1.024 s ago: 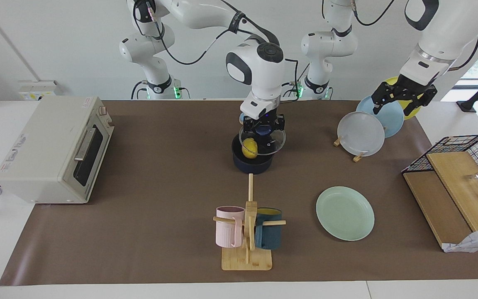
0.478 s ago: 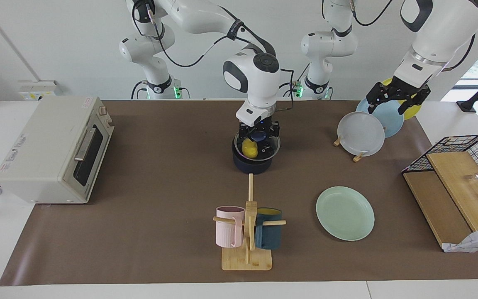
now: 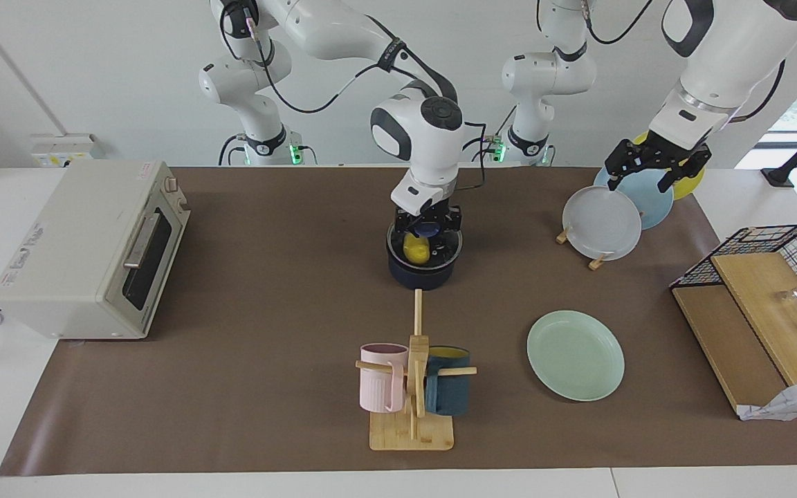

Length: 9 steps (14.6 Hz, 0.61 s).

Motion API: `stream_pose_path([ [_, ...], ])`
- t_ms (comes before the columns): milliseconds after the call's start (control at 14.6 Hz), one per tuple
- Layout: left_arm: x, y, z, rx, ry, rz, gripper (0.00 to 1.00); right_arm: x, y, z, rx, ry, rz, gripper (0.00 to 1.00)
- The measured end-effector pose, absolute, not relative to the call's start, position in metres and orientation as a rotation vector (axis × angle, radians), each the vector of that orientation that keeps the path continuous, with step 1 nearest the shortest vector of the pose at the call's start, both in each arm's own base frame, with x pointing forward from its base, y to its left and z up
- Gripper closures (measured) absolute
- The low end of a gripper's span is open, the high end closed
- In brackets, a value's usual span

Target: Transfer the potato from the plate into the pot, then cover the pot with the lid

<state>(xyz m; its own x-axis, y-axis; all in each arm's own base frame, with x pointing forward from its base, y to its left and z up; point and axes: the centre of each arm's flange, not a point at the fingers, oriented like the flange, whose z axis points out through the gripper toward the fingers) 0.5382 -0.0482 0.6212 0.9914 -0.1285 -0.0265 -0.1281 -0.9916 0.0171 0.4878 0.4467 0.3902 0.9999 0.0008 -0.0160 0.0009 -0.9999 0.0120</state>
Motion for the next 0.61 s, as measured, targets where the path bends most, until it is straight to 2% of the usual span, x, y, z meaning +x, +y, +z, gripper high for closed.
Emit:
stream_pose_path([
  [614, 0.5383, -0.053, 0.6256, 3.119, -0.213, -0.033, 0.0, 0.4865, 0.444, 0.3807, 3.134, 0.009, 0.006, 0.57],
])
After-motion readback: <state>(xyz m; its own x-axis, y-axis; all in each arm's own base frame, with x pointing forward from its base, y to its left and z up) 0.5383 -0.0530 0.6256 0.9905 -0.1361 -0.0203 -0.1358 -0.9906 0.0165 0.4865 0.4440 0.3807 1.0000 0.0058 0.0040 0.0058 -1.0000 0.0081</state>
